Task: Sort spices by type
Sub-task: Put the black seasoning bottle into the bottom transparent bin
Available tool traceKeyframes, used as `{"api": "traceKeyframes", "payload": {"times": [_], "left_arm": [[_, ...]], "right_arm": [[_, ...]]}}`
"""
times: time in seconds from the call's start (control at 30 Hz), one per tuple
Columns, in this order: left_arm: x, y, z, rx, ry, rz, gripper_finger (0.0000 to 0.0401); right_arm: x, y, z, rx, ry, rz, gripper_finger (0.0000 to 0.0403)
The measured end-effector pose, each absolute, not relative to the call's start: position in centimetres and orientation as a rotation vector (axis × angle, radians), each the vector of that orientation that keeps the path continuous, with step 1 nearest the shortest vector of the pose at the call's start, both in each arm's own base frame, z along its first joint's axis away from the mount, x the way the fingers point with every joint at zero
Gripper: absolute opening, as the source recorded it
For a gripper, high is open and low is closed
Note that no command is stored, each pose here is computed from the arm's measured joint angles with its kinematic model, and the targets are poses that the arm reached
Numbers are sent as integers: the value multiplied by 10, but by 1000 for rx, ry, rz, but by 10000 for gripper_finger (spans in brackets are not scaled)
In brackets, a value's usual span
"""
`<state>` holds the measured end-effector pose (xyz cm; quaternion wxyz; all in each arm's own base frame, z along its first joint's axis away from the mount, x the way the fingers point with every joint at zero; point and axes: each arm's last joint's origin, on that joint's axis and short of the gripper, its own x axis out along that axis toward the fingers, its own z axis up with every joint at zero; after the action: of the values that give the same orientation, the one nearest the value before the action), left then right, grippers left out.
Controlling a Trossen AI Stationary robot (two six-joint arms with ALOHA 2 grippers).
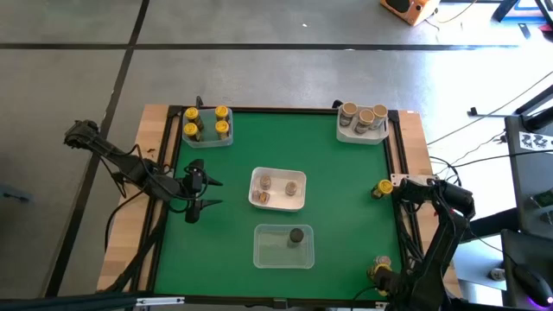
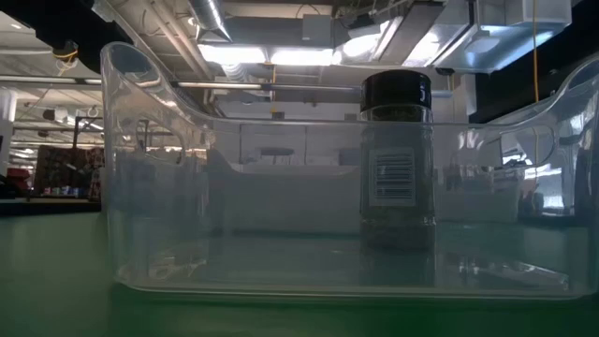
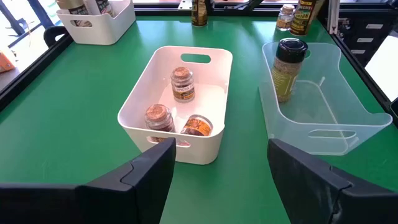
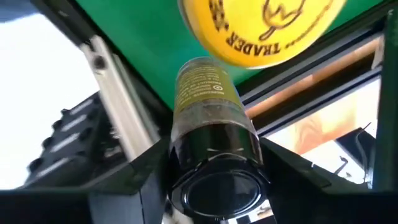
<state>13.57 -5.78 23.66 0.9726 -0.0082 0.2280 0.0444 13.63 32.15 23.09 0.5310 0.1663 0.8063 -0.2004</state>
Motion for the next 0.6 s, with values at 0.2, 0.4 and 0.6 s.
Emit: {"api": "traceKeyframes", "payload": {"times": [0.2,0.4,0.6], "left_arm": [[136,-58,237,-18,460,90,251],[136,-58,237,-19,460,90,251],[136,-58,237,-19,460,90,251]], "right_arm": [[162,319,268,567,1950,-500,212],[201,309,309,818,1884,-468,215],[241,289,328,838,1495,-394,213]]}}
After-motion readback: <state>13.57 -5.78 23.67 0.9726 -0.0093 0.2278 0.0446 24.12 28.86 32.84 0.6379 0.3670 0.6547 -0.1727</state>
